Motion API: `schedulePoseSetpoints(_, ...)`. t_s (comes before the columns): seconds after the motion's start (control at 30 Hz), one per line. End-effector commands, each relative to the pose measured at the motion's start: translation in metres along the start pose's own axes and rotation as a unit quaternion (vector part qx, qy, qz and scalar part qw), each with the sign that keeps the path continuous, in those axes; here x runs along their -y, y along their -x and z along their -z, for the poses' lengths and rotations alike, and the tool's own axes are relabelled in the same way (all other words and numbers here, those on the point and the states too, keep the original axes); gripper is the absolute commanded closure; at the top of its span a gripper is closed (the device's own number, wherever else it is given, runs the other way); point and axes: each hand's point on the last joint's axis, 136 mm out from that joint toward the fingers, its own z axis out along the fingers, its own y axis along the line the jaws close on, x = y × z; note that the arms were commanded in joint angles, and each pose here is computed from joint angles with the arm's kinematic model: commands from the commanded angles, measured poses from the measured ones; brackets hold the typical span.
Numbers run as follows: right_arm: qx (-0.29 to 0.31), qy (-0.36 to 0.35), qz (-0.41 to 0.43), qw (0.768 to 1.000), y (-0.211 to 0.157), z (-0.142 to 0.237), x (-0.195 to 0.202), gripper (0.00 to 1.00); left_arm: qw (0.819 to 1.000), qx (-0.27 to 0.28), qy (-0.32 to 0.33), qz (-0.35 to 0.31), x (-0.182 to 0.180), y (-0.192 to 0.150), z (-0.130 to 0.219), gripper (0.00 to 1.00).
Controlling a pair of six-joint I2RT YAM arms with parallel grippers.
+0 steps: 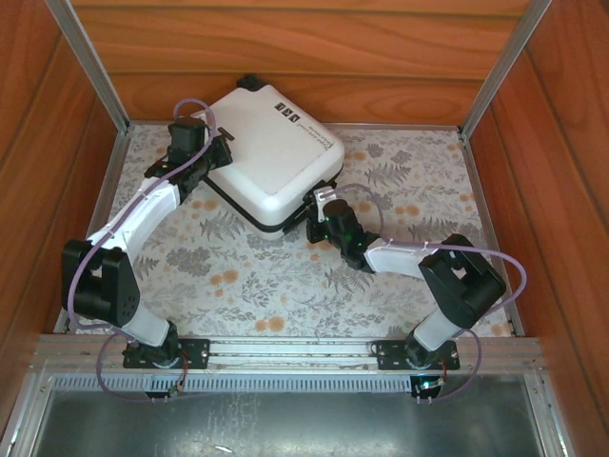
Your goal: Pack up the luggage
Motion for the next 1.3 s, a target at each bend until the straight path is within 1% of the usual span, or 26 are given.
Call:
schedulePoseSetpoints(0.0,-0.018,-0.057,-0.036,0.998,0.000,0.005,0.038,1.00,0.967,-0.195,0.163,0.003,-0.094,-0.115,-0.008,1.00)
schedulePoseSetpoints(0.23,0.023,0.000,-0.005,1.000,0.013,0.015,0.020,1.00,0.965,-0.201,0.166,0.003,-0.097,-0.118,-0.010,1.00)
schedulePoseSetpoints(0.3,0.030,0.000,0.002,1.000,0.013,0.018,0.021,1.00,0.965,-0.200,0.169,0.003,-0.099,-0.117,-0.009,1.00)
schedulePoseSetpoints(0.47,0.025,-0.008,0.007,1.000,0.011,0.020,0.028,1.00,0.965,-0.201,0.170,0.006,-0.101,-0.117,-0.010,1.00)
schedulePoseSetpoints(0.67,0.006,-0.018,-0.012,1.000,0.007,0.018,0.043,1.00,0.964,-0.205,0.170,0.005,-0.101,-0.119,-0.012,1.00)
schedulePoseSetpoints(0.8,0.007,-0.019,-0.015,1.000,0.007,0.017,0.049,1.00,0.963,-0.207,0.171,0.005,-0.102,-0.120,-0.013,1.00)
schedulePoseSetpoints(0.97,0.016,-0.013,0.030,0.999,0.011,0.016,0.048,1.00,0.962,-0.210,0.175,0.004,-0.104,-0.122,-0.013,1.00)
schedulePoseSetpoints(1.1,0.038,0.018,0.084,0.996,0.011,0.012,0.037,1.00,0.961,-0.212,0.175,0.003,-0.105,-0.122,-0.015,1.00)
schedulePoseSetpoints(1.27,0.060,0.030,0.104,0.992,0.009,0.001,0.034,1.00,0.961,-0.214,0.175,0.001,-0.105,-0.122,-0.016,1.00)
